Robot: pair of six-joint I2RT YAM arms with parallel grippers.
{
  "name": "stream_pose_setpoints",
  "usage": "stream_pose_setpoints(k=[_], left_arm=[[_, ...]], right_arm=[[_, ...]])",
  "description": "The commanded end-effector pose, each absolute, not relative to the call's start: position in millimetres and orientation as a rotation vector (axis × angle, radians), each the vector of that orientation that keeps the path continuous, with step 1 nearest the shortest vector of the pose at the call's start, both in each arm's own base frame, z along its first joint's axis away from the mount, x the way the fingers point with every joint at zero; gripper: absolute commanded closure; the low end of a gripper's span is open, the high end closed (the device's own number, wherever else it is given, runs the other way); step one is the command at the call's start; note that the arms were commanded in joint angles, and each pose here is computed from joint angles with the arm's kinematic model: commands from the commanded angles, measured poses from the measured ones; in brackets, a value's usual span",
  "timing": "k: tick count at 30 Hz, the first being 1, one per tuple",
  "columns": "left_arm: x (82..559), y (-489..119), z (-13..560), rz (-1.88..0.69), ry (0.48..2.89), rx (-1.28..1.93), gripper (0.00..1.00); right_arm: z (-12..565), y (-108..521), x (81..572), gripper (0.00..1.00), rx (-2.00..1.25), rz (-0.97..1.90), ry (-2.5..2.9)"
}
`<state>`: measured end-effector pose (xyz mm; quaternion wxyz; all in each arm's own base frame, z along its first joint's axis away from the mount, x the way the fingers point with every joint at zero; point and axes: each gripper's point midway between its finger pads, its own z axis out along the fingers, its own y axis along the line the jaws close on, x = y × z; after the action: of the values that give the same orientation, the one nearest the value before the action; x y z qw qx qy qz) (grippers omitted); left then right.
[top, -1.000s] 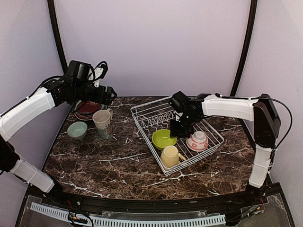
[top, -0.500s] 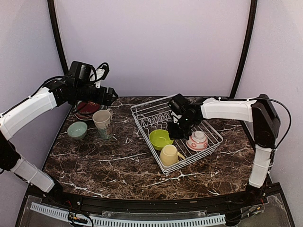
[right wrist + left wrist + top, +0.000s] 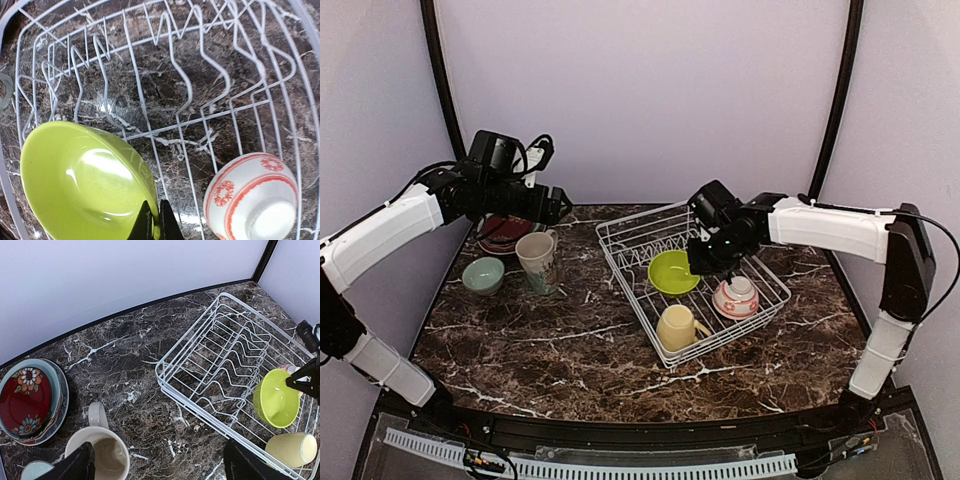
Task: Unload the mixed dishes from the dish rack
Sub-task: Grab the bowl from the dish rack, then pass from the right arm to the left
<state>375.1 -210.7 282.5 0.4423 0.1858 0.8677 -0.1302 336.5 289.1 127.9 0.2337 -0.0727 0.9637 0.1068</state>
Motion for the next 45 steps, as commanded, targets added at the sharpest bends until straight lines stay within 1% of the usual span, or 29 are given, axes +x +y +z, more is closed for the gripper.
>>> stream_pose_setpoints(k=[1,6,11,13,18,24,30,36,38,41,44,45], left_arm=[[373,-213,287,-0.36,2.16,0.464,0.11],[369,-224,284,-0.434,2.162,0.498,0.1],[355,-253,287,-0.641,2.118,0.574,0.1],[349,-265,285,-0.701,2.114,0.61,0.1],[331,-299,277,-0.761,2.148,0.682,0.14],[306,-333,271,-0.729,2.206,0.669,0.22],[304,-319,249,-0.474,2.29,0.545,0.29],[296,-316,244,-0.453,2.324,0.488,0.38],[295,-314,243,-0.437,2.332,0.474,0.42],[294,-311,243,-0.419,2.343,0.46,0.51],[293,-305,239,-0.377,2.363,0.443,0.54],[293,-303,238,-0.365,2.367,0.438,0.57]], right_arm=[[172,265,350,1.0,-0.139,0.215,2.492],[197,264,354,1.0,-0.135,0.245,2.434],[224,296,350,1.0,-0.23,0.487,2.341],[233,304,349,1.0,-0.252,0.543,2.296],[242,321,347,1.0,-0.289,0.564,2.282],[250,346,329,1.0,-0.372,0.523,2.262],[249,359,313,1.0,-0.413,0.526,2.245],[251,370,302,1.0,-0.44,0.52,2.216],[252,376,299,1.0,-0.448,0.526,2.206],[249,384,294,1.0,-0.46,0.514,2.209],[248,390,290,1.0,-0.48,0.473,2.191],[249,392,289,1.0,-0.483,0.457,2.183]])
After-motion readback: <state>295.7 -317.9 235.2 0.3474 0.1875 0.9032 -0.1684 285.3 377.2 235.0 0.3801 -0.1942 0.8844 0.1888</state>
